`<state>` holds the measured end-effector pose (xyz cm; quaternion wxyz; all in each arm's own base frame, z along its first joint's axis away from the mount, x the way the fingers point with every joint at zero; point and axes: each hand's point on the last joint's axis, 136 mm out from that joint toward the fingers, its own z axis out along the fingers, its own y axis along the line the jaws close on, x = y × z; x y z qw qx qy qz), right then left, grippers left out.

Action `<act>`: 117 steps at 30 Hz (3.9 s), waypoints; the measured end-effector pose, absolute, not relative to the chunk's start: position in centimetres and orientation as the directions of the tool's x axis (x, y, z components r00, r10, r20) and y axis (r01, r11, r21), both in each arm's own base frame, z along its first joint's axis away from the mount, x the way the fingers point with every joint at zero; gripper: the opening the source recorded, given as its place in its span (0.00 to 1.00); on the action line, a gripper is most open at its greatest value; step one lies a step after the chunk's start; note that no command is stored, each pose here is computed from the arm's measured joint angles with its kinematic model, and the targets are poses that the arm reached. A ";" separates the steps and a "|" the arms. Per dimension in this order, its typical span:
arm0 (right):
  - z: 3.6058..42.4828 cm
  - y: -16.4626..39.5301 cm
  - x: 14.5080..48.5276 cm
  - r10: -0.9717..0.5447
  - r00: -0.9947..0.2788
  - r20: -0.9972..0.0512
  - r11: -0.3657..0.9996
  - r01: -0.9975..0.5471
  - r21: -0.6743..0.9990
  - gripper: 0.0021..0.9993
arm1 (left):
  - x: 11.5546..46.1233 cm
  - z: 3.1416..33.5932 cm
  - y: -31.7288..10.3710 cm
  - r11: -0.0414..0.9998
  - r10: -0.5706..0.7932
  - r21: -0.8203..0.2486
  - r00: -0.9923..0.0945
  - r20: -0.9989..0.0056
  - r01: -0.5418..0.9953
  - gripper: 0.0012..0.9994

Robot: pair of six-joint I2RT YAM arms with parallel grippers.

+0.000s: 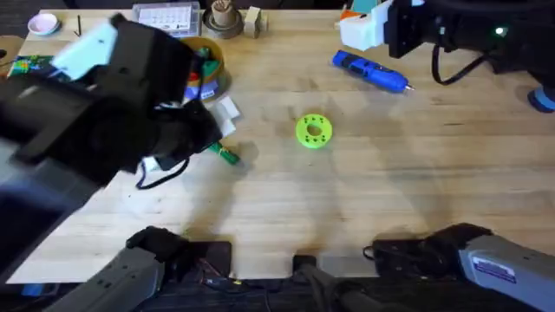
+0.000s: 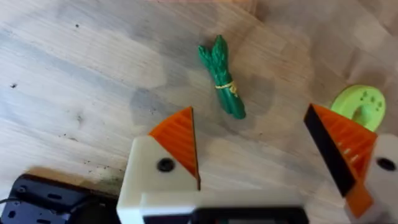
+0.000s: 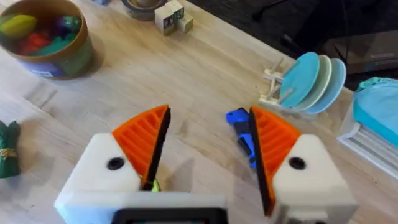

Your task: Pick up the gripper from the table and insert it into the empty holder that is missing its gripper. Then pick up a screw, insert it into the mounting hole, and use the screwdriver to tighten it. Finally, clean up the table by picking up the vegetable and placing it into the bucket.

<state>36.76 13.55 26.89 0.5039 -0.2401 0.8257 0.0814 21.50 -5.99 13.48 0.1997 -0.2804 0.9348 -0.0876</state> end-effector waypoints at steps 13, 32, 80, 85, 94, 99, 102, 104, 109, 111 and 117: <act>26.9 13.5 36.8 -0.315 -0.377 -0.871 0.871 -0.479 -0.108 0.80 | 23.3 7.3 -6.8 0.794 -0.608 -0.120 -0.772 -0.187 -0.596 0.99; 26.9 13.6 36.8 -0.314 -0.377 -0.871 0.872 -0.478 -0.107 0.80 | 23.6 5.3 -7.2 0.792 -0.610 -0.082 -0.779 -0.144 -0.605 1.00; 26.9 13.6 36.8 -0.311 -0.379 -0.872 0.872 -0.477 -0.104 0.80 | 22.2 3.0 -7.3 0.700 -0.714 -0.082 -0.696 -0.076 -0.709 0.24; 26.9 13.6 36.8 -0.312 -0.379 -0.872 0.872 -0.478 -0.104 0.82 | 22.1 3.1 -7.3 0.700 -0.714 -0.081 -0.697 -0.071 -0.709 0.01; 26.9 13.5 36.8 -0.312 -0.379 -0.872 0.873 -0.477 -0.105 0.84 | 22.2 4.5 -7.6 0.730 -0.683 -0.071 -0.728 -0.053 -0.680 0.01; 26.9 13.5 36.8 -0.312 -0.379 -0.871 0.873 -0.477 -0.104 0.84 | 26.0 9.3 -8.4 0.757 -0.652 -0.181 -0.741 -0.160 -0.627 0.01; 26.9 13.5 36.8 -0.312 -0.379 -0.871 0.873 -0.477 -0.104 0.84 | 28.3 13.1 -8.1 0.765 -0.644 -0.245 -0.716 -0.270 -0.596 0.01; 26.9 13.5 36.8 -0.312 -0.379 -0.872 0.873 -0.477 -0.105 0.84 | 29.6 15.2 -7.4 0.765 -0.643 -0.263 -0.681 -0.350 -0.588 0.01; 26.9 13.6 36.8 -0.312 -0.379 -0.872 0.872 -0.477 -0.105 0.84 | 32.2 18.1 -5.0 0.751 -0.637 -0.261 -0.562 -0.527 -0.607 0.01; 26.9 13.6 36.8 -0.312 -0.379 -0.871 0.872 -0.478 -0.104 0.84 | 33.2 19.0 -4.1 0.738 -0.632 -0.264 -0.499 -0.593 -0.621 0.01; 26.9 13.5 36.8 -0.312 -0.379 -0.872 0.873 -0.477 -0.105 0.84 | 36.5 21.3 -2.6 0.696 -0.634 -0.329 -0.331 -0.699 -0.638 0.01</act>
